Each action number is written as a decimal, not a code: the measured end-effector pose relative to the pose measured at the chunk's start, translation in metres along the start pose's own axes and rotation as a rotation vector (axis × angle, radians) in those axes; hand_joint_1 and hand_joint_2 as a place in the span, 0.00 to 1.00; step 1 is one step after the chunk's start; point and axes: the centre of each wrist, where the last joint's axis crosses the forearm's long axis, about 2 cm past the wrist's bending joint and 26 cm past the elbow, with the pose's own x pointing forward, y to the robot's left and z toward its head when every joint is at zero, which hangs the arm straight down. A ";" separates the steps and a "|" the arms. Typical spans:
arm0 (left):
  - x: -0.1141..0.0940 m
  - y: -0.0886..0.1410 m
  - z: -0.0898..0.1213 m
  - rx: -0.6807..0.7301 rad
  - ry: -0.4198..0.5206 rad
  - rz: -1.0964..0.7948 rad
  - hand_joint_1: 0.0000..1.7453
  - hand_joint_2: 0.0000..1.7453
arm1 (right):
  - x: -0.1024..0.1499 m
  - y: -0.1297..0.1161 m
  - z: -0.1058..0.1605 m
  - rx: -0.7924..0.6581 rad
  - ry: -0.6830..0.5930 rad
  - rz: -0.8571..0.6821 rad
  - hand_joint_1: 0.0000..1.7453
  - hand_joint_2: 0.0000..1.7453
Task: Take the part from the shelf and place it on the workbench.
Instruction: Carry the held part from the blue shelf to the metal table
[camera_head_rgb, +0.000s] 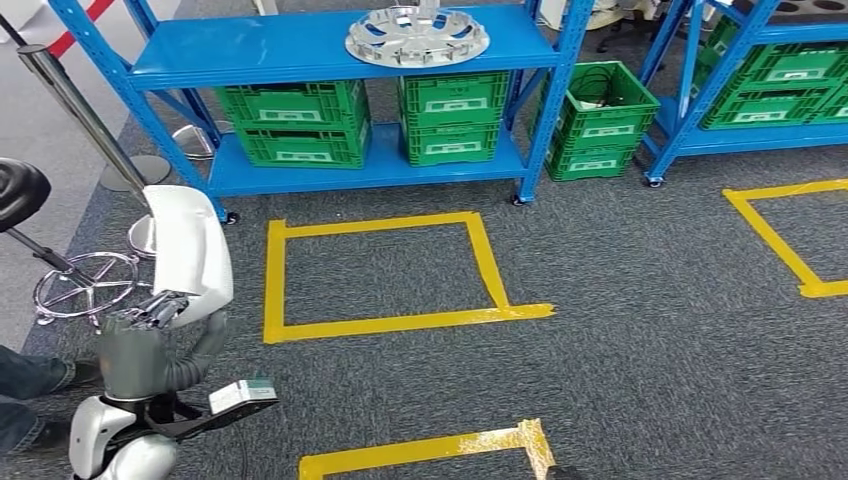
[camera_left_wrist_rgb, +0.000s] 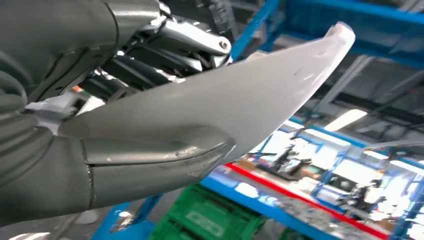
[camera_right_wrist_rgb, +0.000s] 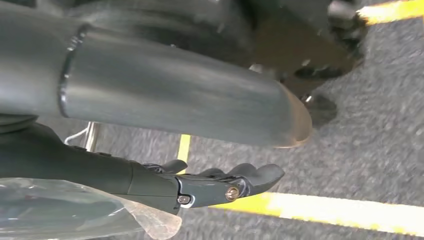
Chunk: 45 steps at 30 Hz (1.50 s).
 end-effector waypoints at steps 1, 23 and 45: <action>0.000 0.000 0.000 -0.001 -0.001 0.002 1.00 1.00 | 0.000 0.000 0.000 0.000 -0.001 0.001 0.00 0.00; 0.001 -0.001 0.000 -0.002 -0.004 0.013 1.00 1.00 | -0.001 0.000 0.000 -0.001 -0.012 0.015 0.00 0.00; 0.003 0.000 0.000 0.001 -0.014 0.006 1.00 1.00 | -0.002 -0.003 0.000 0.006 -0.034 0.049 0.00 0.00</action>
